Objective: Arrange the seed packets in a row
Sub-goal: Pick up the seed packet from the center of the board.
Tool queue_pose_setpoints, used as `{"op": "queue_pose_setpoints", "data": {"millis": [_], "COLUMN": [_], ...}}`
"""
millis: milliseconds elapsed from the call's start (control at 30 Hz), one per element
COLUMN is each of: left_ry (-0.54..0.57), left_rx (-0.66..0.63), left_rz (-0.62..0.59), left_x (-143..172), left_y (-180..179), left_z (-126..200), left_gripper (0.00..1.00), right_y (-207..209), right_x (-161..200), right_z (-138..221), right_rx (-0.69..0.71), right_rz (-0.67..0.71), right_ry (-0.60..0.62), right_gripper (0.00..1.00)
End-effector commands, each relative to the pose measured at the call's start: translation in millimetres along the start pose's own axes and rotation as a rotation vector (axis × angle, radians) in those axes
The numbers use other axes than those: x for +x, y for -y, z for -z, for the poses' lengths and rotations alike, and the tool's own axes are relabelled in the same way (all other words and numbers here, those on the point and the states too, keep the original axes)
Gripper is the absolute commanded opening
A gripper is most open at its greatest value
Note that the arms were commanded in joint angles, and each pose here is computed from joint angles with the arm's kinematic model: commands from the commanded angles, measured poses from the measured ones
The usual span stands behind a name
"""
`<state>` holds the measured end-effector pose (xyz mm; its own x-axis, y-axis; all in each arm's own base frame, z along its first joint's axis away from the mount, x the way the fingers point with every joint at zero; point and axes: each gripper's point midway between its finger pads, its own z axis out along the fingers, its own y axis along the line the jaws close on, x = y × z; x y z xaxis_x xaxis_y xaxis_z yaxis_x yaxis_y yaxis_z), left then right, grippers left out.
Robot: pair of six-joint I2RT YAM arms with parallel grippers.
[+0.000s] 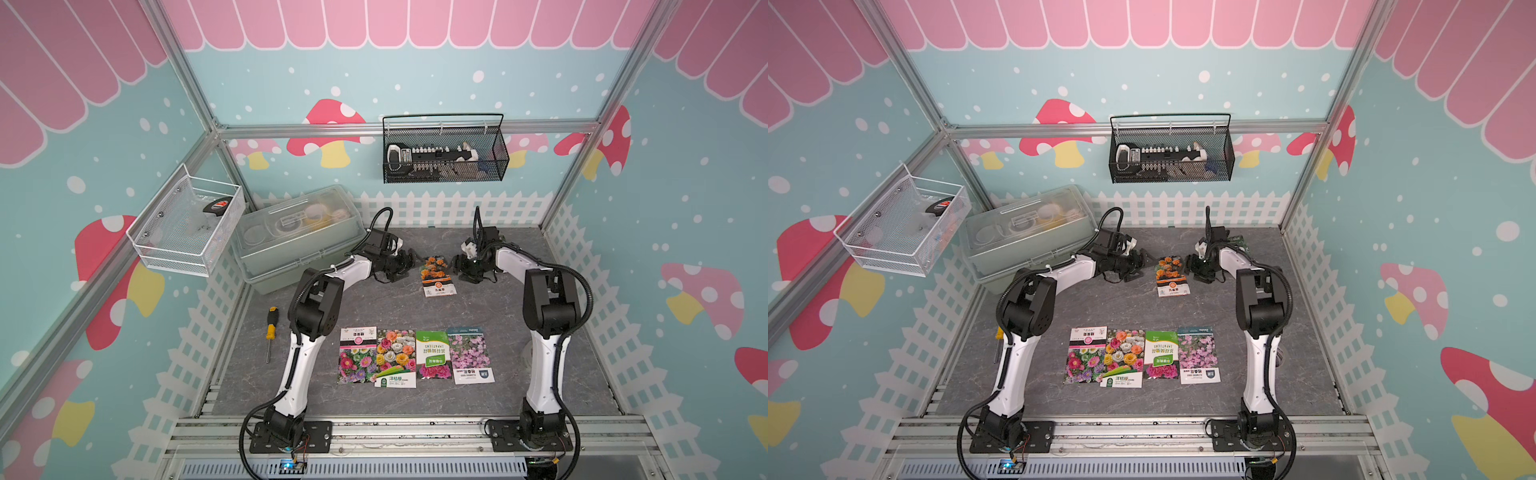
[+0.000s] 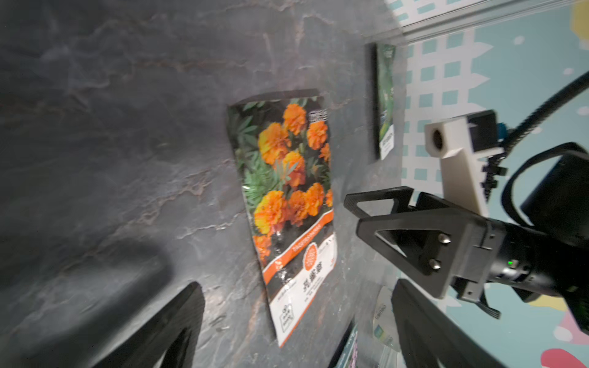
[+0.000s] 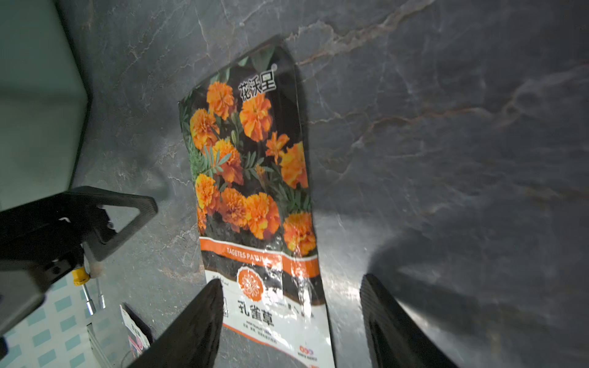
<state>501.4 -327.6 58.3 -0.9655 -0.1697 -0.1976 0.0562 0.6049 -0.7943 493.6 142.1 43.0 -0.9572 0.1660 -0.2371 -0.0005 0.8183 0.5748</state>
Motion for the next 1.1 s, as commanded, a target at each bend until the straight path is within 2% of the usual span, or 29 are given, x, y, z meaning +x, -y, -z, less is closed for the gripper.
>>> {"op": "queue_pose_setpoints", "data": {"millis": [0, 333, 567, 1067], "left_ry": [-0.024, -0.115, -0.092, -0.094], "left_rx": [-0.069, 0.022, 0.115, 0.181], "left_rz": [-0.007, 0.068, 0.108, 0.149], "left_x": [11.9, 38.7, 32.9, 35.7], "left_y": [-8.0, -4.3, 5.1, 5.4], "left_z": [-14.2, -50.8, -51.1, -44.8], "left_gripper": [0.92, 0.92, 0.88, 0.85], "right_y": [-4.1, -15.2, -21.0, -8.8], "right_x": [1.1, 32.1, 39.7, 39.2], "right_z": [-9.6, -35.6, -32.0, -30.0], "right_rx": [-0.067, -0.333, -0.395, -0.316], "right_rz": [0.015, -0.115, -0.13, -0.132], "right_ry": [-0.026, -0.022, -0.007, 0.034], "right_gripper": [0.69, 0.7, 0.69, 0.32]}}
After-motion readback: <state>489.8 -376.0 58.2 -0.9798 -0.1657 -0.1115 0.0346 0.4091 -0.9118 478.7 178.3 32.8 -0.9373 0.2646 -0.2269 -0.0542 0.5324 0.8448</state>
